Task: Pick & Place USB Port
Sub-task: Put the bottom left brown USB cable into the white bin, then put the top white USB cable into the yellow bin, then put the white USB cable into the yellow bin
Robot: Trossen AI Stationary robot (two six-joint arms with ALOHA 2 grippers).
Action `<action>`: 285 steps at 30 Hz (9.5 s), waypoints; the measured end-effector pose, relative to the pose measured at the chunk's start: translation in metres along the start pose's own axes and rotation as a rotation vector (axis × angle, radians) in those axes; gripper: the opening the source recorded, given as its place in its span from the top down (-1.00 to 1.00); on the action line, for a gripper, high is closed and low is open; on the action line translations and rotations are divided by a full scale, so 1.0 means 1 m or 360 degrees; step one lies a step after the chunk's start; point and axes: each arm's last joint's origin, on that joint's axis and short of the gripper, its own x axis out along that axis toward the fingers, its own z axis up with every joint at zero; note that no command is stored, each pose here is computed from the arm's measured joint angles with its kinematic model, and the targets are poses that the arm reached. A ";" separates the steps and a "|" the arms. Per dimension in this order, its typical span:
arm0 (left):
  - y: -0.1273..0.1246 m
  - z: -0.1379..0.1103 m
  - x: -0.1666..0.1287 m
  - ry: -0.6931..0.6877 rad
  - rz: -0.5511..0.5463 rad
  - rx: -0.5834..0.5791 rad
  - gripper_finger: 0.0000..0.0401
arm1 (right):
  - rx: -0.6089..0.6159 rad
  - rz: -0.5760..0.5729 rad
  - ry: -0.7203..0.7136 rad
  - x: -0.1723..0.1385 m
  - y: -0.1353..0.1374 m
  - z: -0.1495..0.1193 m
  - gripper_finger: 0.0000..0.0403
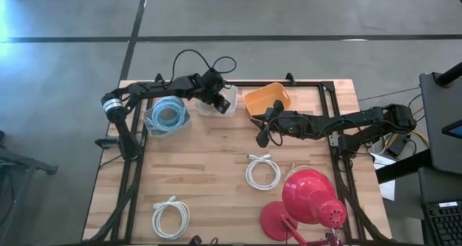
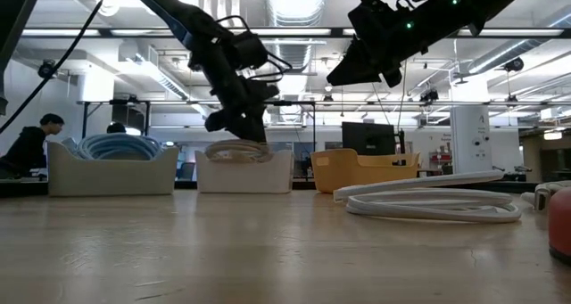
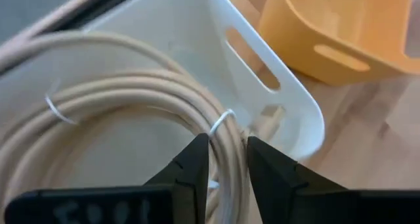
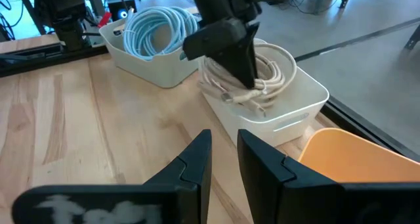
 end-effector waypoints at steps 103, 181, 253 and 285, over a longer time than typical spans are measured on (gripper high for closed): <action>-0.124 -0.081 -0.092 0.0085 -0.0224 0.0597 0.06 | -0.0164 0.0391 0.1169 0.012 0.049 -0.115 0.16; -0.126 -0.081 -0.093 0.0035 -0.0187 0.0611 0.06 | -0.0466 -0.1387 0.0357 0.055 -0.091 -0.044 0.19; -0.151 -0.348 -0.124 0.1088 -0.0044 0.0113 0.06 | -0.0150 -0.0332 0.0188 0.040 -0.029 -0.030 0.00; -0.140 -0.232 -0.103 -0.0335 0.0614 0.0386 0.74 | 0.0047 0.0613 -0.0063 0.033 0.009 -0.011 0.00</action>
